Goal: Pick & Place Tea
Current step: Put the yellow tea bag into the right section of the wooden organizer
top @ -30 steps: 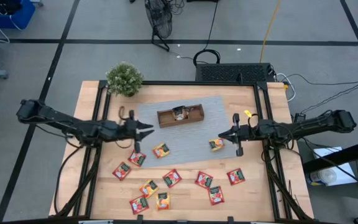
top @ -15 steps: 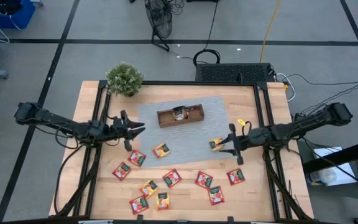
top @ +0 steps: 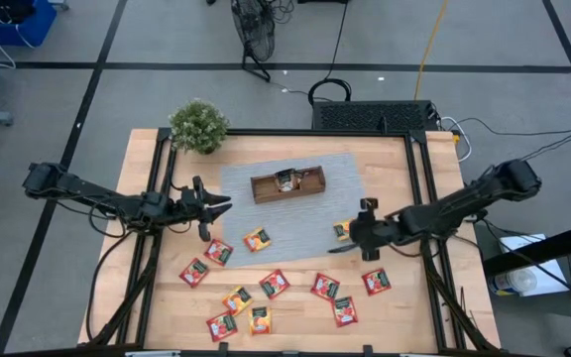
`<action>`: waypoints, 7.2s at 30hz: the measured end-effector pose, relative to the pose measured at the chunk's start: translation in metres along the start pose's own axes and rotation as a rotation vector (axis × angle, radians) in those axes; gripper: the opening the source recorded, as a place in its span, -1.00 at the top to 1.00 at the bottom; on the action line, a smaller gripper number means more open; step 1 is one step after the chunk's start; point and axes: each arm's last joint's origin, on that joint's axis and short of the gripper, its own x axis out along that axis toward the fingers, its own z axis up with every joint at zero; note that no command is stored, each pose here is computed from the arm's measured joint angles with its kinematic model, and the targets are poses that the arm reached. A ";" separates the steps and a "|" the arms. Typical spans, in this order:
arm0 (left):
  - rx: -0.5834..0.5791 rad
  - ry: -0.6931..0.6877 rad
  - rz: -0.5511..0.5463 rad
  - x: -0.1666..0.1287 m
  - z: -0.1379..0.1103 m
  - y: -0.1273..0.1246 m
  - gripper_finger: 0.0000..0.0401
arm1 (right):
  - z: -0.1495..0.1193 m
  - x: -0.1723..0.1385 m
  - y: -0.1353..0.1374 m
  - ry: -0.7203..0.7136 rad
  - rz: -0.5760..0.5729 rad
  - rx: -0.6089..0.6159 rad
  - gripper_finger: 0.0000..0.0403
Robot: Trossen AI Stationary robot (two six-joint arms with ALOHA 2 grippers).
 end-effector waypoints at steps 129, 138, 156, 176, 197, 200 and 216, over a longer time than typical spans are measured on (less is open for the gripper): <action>0.001 0.000 -0.002 0.000 0.000 0.000 0.54 | 0.030 0.025 0.027 -0.344 -0.377 -0.271 0.96; -0.022 -0.063 -0.005 0.000 0.007 0.000 0.54 | 0.048 0.060 0.014 -0.211 -0.810 -0.465 0.97; -0.134 -0.153 0.100 0.002 0.014 0.004 0.54 | 0.073 0.092 -0.007 -0.273 -0.984 -0.584 0.97; -0.281 0.201 0.136 0.149 0.033 0.013 0.54 | 0.078 0.091 -0.008 -0.365 -0.952 -0.560 0.96; -0.305 0.243 0.132 0.194 0.022 0.007 0.54 | 0.083 0.082 -0.011 -0.455 -0.998 -0.560 0.96; -0.289 0.250 0.135 0.196 0.020 0.008 0.54 | 0.083 0.082 -0.012 -0.454 -0.997 -0.560 0.96; -0.155 0.190 0.065 0.199 0.029 0.020 0.98 | 0.084 0.082 -0.008 -0.505 -0.956 -0.473 0.96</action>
